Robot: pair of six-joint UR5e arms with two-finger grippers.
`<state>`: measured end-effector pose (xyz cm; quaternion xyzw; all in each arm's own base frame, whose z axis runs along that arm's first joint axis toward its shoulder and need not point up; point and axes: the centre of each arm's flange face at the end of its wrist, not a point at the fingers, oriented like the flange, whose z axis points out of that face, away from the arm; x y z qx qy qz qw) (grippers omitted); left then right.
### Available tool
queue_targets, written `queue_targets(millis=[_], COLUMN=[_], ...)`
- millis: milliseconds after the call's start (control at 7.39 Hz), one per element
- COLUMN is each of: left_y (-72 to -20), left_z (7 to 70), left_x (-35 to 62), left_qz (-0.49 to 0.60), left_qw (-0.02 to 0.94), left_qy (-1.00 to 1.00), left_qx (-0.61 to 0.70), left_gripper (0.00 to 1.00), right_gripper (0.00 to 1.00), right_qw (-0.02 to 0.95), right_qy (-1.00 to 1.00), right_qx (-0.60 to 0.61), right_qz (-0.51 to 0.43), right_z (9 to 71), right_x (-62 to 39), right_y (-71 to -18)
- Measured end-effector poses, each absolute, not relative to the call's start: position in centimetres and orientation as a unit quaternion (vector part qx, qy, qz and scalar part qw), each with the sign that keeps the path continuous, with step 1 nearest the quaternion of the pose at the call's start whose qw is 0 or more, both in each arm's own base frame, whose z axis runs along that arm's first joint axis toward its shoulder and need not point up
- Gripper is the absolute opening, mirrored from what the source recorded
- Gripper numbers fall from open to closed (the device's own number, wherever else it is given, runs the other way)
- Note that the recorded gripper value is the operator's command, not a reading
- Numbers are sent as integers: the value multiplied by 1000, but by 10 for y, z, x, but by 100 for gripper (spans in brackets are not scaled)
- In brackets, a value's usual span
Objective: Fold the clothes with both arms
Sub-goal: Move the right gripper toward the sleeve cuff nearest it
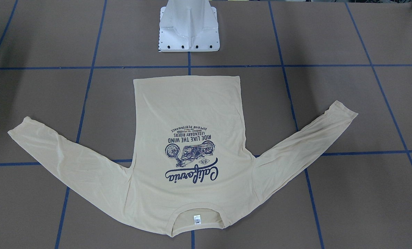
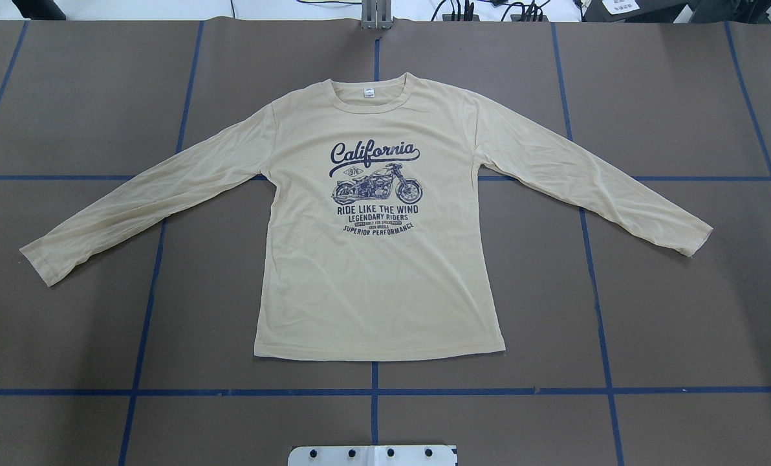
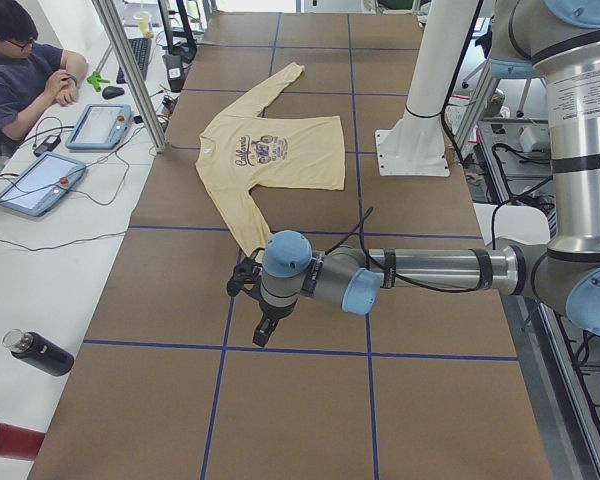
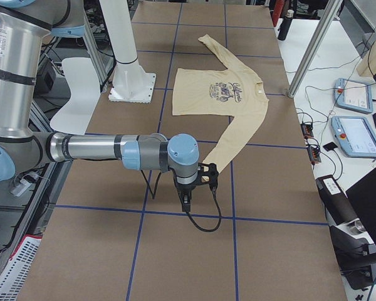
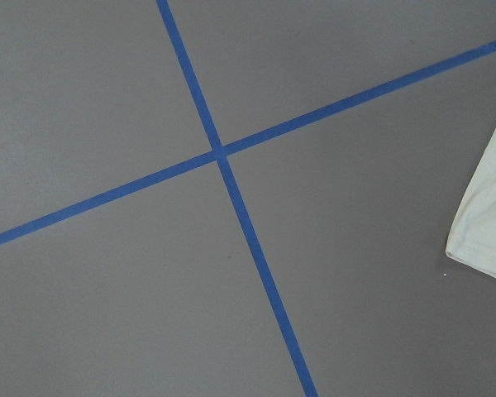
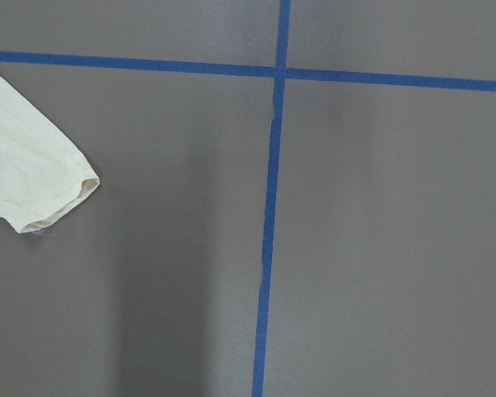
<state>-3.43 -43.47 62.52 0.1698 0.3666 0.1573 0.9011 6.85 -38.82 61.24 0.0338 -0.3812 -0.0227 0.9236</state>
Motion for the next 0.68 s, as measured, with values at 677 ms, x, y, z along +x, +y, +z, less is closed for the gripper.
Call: queue_targets(millis=[677], left_y=[-472], left_z=[560], left_x=[-34], left_qz=[200], left_qw=[867], left_qy=[346], left_qx=[298], left_gripper=[100], right_gripper=[100], right_qw=[910], right_qy=[-379], right_qx=[155], right_qz=[-68], right_z=[561], right_x=[68], right_y=[-417])
